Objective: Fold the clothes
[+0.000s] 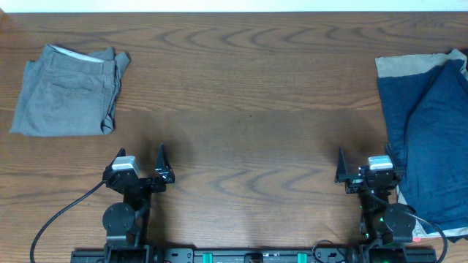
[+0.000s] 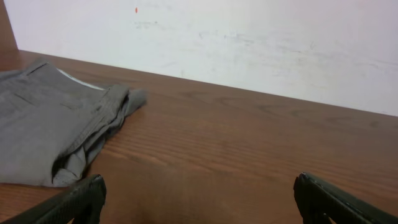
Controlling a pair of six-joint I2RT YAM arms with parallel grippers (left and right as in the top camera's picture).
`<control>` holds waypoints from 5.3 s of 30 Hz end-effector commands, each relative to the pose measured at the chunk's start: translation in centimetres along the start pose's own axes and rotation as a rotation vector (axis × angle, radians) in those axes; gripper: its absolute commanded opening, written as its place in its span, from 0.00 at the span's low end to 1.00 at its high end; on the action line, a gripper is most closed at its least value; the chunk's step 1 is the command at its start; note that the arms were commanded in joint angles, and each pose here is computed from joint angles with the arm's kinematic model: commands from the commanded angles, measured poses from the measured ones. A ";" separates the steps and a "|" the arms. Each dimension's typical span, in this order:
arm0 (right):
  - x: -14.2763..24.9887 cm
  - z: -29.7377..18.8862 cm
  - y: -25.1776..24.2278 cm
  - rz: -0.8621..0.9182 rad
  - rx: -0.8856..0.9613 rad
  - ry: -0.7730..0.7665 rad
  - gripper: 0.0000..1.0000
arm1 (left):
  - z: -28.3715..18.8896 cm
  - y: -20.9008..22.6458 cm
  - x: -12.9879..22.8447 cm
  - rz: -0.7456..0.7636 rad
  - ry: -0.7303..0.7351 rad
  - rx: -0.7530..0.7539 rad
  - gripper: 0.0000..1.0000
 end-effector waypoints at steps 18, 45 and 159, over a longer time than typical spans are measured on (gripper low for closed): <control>0.1 0.0 -0.2 -0.006 0.010 -0.001 0.99 | 0.0 0.3 1.3 0.016 0.049 -0.015 0.98; 0.1 0.0 -0.2 -0.006 0.010 -0.001 0.99 | 0.0 0.3 1.4 0.017 0.049 -0.015 0.98; 12.4 14.6 -15.9 0.041 0.703 1.047 0.44 | 3.6 -0.9 -3.2 -0.038 0.702 0.014 0.98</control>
Point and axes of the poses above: each gripper's point midway between its finger pads, its own z axis out along the fingers, its own y axis along the line the jaws close on, x = y × z, the point moved 2 cm from there along -z, back along the fingers, and after that the axes turned 9 degrees about z, right-handed, at the moved point
